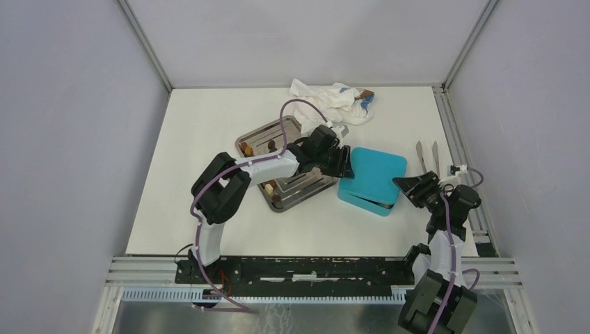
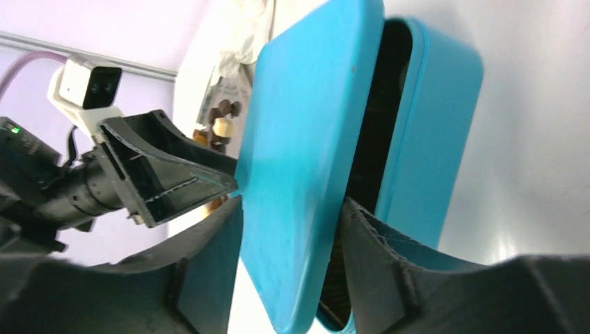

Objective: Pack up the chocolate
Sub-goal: Close the box lid on the packing box.

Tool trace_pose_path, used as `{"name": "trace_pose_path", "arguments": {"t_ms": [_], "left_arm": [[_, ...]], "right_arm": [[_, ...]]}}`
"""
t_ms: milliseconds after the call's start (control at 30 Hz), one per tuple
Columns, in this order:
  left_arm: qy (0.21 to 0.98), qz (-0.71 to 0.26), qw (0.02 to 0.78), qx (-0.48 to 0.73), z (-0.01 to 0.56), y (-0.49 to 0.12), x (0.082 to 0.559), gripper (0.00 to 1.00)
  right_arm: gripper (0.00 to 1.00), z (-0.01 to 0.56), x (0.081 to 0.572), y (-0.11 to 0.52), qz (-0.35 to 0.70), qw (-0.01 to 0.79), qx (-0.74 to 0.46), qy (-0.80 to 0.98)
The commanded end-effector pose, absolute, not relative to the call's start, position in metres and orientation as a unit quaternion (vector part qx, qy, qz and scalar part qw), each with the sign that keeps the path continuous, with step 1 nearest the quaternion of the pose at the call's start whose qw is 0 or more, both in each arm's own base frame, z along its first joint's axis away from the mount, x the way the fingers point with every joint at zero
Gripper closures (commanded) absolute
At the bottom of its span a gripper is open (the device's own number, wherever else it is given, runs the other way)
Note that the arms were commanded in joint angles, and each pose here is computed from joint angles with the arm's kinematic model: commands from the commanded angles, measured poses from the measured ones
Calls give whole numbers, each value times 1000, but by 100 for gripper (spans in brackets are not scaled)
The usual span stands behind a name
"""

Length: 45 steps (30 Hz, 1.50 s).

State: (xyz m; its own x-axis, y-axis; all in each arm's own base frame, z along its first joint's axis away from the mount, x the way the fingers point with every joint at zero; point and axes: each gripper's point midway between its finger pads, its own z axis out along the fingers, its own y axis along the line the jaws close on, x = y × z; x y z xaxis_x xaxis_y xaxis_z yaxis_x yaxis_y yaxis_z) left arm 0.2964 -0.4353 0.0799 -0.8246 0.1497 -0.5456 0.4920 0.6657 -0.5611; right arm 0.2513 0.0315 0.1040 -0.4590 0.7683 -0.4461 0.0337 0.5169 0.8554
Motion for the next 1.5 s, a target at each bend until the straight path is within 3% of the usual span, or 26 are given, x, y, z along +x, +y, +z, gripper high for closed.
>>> {"name": "trace_pose_path", "arguments": {"t_ms": [0, 400, 633, 733, 900, 1200, 1467], "left_arm": [[878, -347, 260, 203, 85, -441, 309, 44], [880, -337, 259, 211, 83, -442, 311, 45], [879, -333, 266, 215, 86, -438, 310, 45], [877, -335, 269, 215, 89, -438, 309, 45], [874, -339, 273, 217, 92, -435, 307, 45], [869, -348, 272, 224, 96, -433, 301, 44], [863, -362, 268, 230, 100, -437, 298, 43]], "right_arm": [[37, 122, 261, 9, 332, 502, 210, 770], [33, 132, 261, -15, 254, 532, 177, 788], [31, 180, 277, -14, 217, 563, -52, 796], [28, 175, 288, -24, 187, 532, -117, 817], [12, 138, 303, -7, 188, 422, -221, 859], [2, 123, 353, 0, 152, 368, -311, 863], [2, 104, 368, 11, 171, 333, -346, 860]]}}
